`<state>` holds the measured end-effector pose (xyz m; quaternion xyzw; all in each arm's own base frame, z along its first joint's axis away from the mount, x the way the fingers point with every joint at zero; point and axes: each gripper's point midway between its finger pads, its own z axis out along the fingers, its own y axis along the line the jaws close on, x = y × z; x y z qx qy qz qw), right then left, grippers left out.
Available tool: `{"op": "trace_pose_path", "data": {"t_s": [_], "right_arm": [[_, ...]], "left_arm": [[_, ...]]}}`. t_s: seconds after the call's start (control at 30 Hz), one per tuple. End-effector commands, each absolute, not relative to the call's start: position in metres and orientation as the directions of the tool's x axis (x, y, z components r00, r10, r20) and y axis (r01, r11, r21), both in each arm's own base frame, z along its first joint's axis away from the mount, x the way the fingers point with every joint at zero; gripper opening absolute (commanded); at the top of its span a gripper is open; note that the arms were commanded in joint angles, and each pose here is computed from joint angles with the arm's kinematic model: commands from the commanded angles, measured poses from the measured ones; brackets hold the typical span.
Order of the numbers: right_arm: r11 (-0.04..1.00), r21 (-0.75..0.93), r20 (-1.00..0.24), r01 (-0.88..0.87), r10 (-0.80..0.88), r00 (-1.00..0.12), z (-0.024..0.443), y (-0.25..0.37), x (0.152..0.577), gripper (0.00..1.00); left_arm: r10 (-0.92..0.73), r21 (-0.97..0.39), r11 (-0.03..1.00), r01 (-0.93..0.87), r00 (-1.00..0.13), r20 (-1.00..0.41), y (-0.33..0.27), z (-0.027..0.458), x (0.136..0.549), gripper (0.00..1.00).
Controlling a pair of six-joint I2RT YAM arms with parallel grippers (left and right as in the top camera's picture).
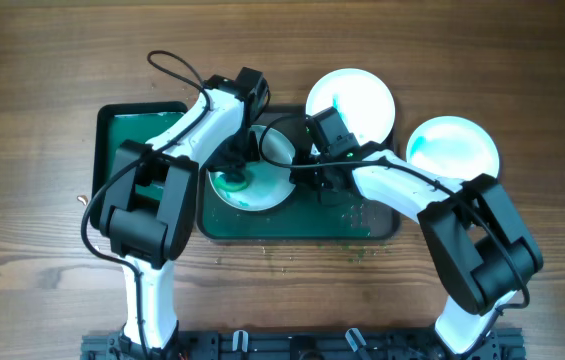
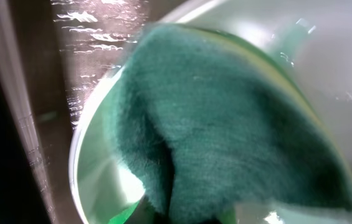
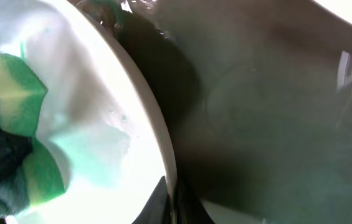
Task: Clean dirty plates on tray and stack at the side
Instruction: 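Scrub the held plate with the sponge in left gripper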
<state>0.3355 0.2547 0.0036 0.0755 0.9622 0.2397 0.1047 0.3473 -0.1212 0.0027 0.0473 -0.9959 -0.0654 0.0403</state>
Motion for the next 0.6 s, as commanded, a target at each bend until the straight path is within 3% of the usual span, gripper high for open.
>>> {"op": "trace_pose_path", "data": {"t_s": [0.0, 0.07, 0.17, 0.23, 0.33, 0.4, 0.43, 0.5, 0.57], "right_arm": [[0.873, 0.478, -0.155, 0.095, 0.190, -0.969, 0.000, 0.256, 0.336, 0.04], [0.873, 0.478, -0.154, 0.095, 0.190, -0.970, 0.000, 0.256, 0.336, 0.04], [0.873, 0.478, -0.154, 0.095, 0.190, -0.970, 0.000, 0.256, 0.336, 0.04], [0.873, 0.478, -0.154, 0.095, 0.190, -0.970, 0.000, 0.256, 0.336, 0.04], [0.873, 0.478, -0.153, 0.095, 0.190, -0.970, 0.000, 0.256, 0.336, 0.04], [0.873, 0.478, -0.154, 0.095, 0.189, -0.970, 0.000, 0.256, 0.336, 0.04], [0.873, 0.478, -0.154, 0.095, 0.189, -0.970, 0.000, 0.256, 0.336, 0.04], [0.874, 0.478, -0.155, 0.094, 0.188, -0.970, 0.000, 0.256, 0.336, 0.04], [0.874, 0.478, -0.155, 0.092, 0.187, -0.970, 0.000, 0.256, 0.336, 0.04]], "left_arm": [[0.442, -0.502, 0.815, 0.291, -0.871, 0.213, -0.210, -0.003, 0.287, 0.04], [0.521, -0.626, 0.705, 0.334, -0.842, 0.137, -0.234, 0.009, 0.281, 0.04], [0.526, -0.625, 0.680, 0.382, -0.849, 0.052, -0.244, 0.006, 0.296, 0.04], [0.476, -0.576, 0.726, 0.376, -0.879, 0.027, -0.243, -0.001, 0.314, 0.04], [0.265, -0.310, 0.916, 0.255, -0.964, -0.011, -0.213, -0.024, 0.362, 0.04], [0.057, -0.042, 0.997, 0.061, -0.994, -0.090, -0.171, -0.032, 0.392, 0.04], [-0.064, 0.124, 0.989, -0.086, -0.984, -0.166, -0.139, -0.029, 0.403, 0.04], [-0.178, 0.316, 0.911, -0.264, -0.944, -0.277, -0.097, -0.017, 0.406, 0.04], [-0.198, 0.401, 0.861, -0.314, -0.932, -0.305, -0.079, -0.009, 0.400, 0.04]]}}
